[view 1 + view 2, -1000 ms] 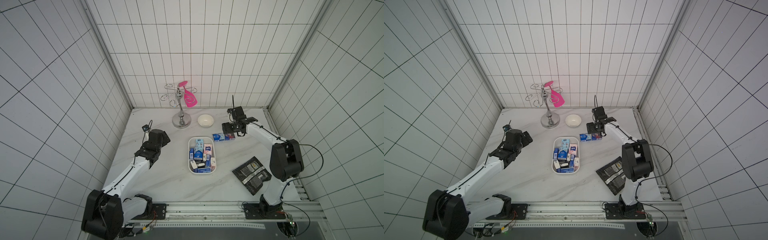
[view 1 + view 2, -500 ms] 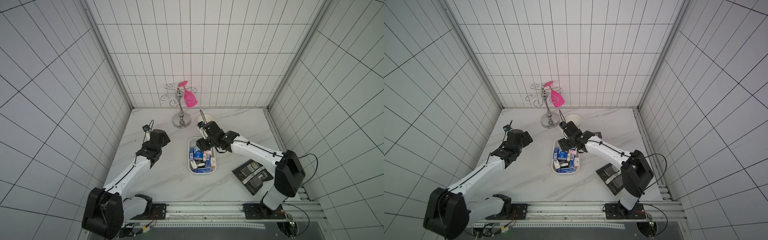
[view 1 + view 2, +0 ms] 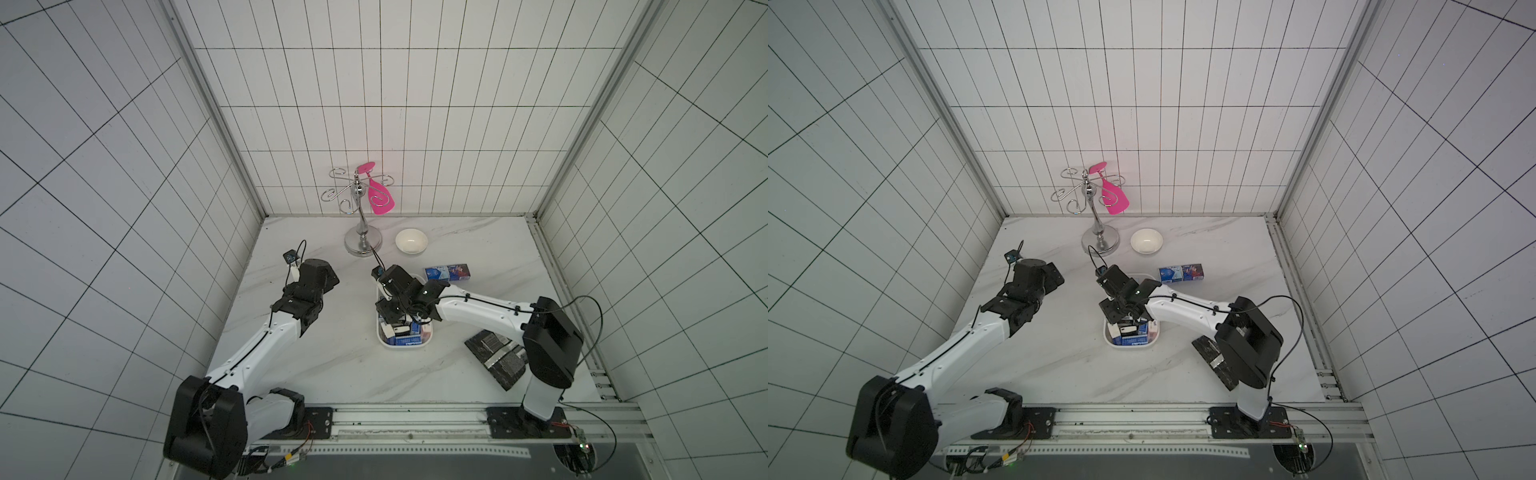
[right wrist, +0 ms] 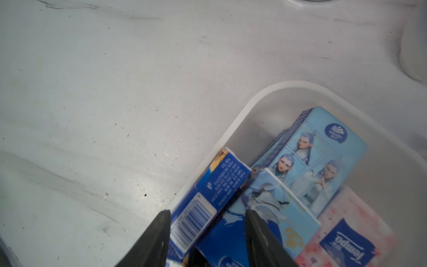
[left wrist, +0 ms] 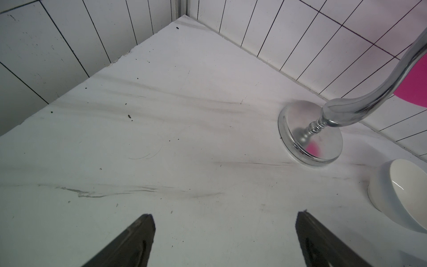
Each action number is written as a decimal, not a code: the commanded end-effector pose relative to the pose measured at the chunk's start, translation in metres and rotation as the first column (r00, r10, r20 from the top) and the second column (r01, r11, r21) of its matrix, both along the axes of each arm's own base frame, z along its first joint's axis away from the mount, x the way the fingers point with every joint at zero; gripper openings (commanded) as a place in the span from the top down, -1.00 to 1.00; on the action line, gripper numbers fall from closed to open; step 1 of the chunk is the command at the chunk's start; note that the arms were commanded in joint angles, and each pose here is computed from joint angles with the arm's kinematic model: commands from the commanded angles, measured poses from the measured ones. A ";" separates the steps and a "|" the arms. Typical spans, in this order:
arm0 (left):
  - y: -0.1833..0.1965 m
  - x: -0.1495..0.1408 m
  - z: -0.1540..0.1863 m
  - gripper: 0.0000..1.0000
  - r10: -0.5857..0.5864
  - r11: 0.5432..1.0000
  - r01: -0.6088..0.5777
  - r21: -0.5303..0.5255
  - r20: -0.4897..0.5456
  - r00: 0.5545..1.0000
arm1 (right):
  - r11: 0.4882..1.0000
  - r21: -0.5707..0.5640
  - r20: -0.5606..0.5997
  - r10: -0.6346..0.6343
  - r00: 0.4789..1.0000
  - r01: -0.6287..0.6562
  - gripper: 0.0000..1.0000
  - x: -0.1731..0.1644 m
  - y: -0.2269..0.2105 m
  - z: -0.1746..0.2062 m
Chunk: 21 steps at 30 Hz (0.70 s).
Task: Take the pocket tissues out of the storage box
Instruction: Pick up the pocket tissues from the storage box.
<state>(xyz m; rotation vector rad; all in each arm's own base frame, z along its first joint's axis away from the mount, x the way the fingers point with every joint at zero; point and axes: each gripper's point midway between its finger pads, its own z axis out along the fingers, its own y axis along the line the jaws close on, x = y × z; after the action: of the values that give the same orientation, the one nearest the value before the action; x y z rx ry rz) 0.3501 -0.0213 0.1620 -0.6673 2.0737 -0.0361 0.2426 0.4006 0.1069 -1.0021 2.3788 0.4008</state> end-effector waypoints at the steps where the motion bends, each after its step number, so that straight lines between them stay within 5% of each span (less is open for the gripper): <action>1: 0.004 -0.001 0.009 -0.97 0.017 1.000 -0.017 0.001 0.028 0.999 | 0.999 0.021 0.031 -0.037 0.999 0.036 -0.10 0.010 0.010 0.011; 15: 0.003 -0.001 0.011 -0.97 0.012 1.000 -0.012 -0.002 0.032 0.999 | 0.999 -0.011 0.012 -0.051 0.999 0.051 -0.08 0.015 0.016 0.000; 21: 0.003 -0.002 0.010 -0.97 0.011 1.000 -0.011 -0.008 0.032 0.999 | 0.997 -0.039 -0.019 -0.061 0.998 0.060 0.09 0.011 0.011 -0.014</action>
<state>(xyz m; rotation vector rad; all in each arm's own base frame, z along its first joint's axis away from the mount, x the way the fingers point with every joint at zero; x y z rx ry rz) 0.3491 -0.0210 0.1664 -0.6678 2.0625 -0.0442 0.2537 0.4118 0.0966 -0.9583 2.4104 0.3710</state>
